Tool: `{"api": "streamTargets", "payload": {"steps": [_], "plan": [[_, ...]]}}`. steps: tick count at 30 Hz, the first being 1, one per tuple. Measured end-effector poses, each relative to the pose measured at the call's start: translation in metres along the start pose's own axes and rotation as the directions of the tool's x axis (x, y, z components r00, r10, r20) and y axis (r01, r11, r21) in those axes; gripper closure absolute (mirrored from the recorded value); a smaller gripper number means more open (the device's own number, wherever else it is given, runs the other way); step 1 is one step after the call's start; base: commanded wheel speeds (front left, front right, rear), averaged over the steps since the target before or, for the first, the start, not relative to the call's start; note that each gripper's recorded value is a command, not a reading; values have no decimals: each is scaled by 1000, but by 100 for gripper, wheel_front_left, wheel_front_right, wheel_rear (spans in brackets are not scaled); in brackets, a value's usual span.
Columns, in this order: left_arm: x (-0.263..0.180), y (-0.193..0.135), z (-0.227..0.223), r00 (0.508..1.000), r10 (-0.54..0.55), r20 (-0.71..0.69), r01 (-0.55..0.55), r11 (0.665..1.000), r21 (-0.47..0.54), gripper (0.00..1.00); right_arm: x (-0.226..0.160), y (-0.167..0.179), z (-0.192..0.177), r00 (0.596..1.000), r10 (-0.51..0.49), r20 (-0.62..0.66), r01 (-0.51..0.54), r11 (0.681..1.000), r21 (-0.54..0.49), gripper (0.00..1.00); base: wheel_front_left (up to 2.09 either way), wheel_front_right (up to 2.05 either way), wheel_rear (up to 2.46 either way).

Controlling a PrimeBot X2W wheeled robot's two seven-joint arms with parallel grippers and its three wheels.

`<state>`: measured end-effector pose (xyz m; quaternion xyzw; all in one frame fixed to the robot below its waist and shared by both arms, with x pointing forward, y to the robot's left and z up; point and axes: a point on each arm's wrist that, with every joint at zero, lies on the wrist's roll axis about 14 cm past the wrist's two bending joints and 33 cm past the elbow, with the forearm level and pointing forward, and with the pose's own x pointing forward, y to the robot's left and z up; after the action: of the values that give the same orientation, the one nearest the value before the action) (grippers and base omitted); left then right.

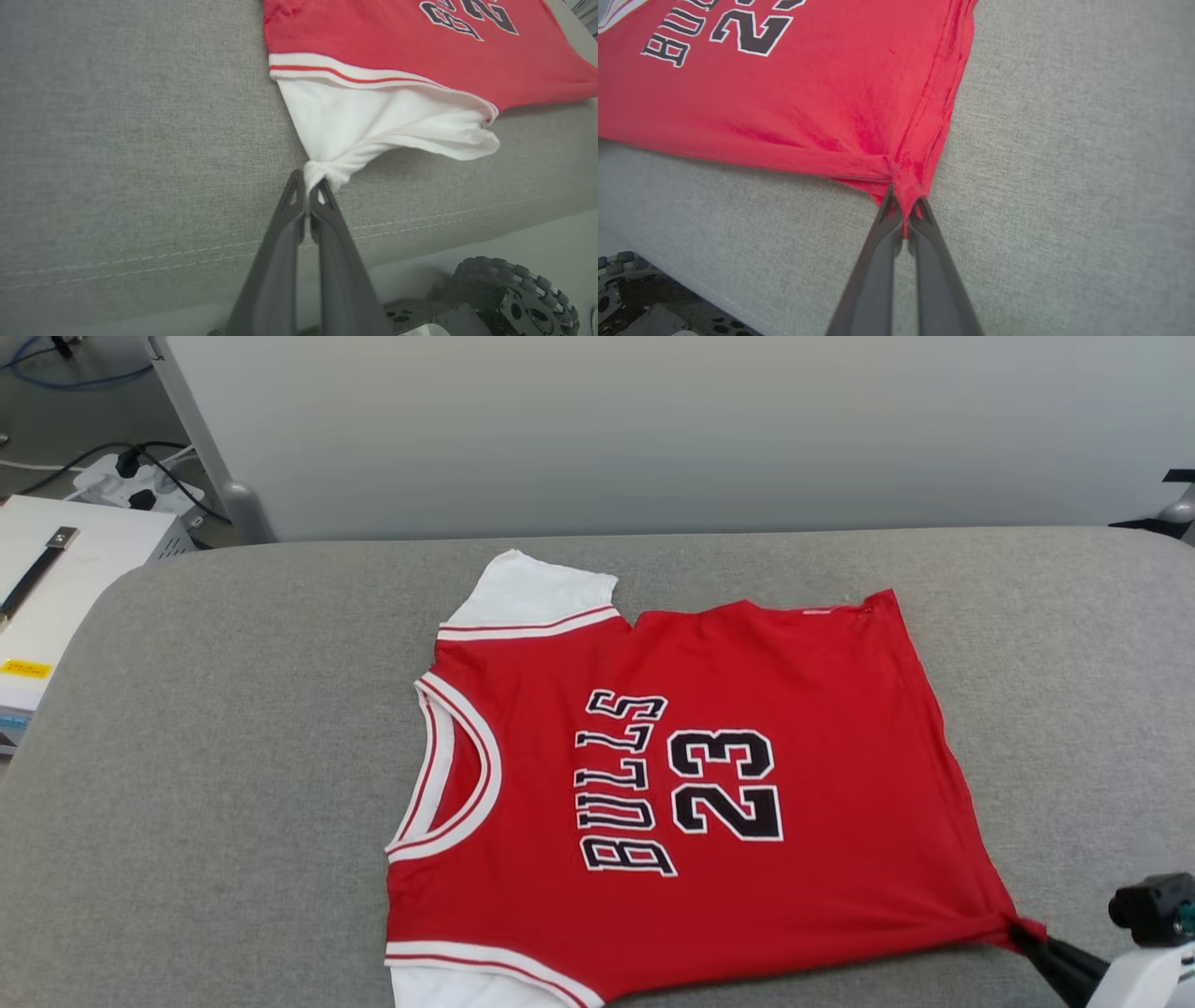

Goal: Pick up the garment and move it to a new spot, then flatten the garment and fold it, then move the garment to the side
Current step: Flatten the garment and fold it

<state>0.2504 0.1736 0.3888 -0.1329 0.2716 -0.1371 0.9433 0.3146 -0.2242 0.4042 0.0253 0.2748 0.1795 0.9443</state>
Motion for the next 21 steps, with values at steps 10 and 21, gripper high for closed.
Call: {"api": "streamTargets", "payload": {"steps": [10, 21], "plan": [[-9, 0, -1, 1000, 6, -8, -7, 1000, -12, 100, -22, 22, -32, 992, 43, -121, -31, 995, 97, 100, 0, 0, 0], [24, -10, 65, 987, -106, 120, 81, 977, 196, 100, -15, 19, 7, 999, 24, -32, -21, 996, 83, 100, 0, 0, 0]]}}
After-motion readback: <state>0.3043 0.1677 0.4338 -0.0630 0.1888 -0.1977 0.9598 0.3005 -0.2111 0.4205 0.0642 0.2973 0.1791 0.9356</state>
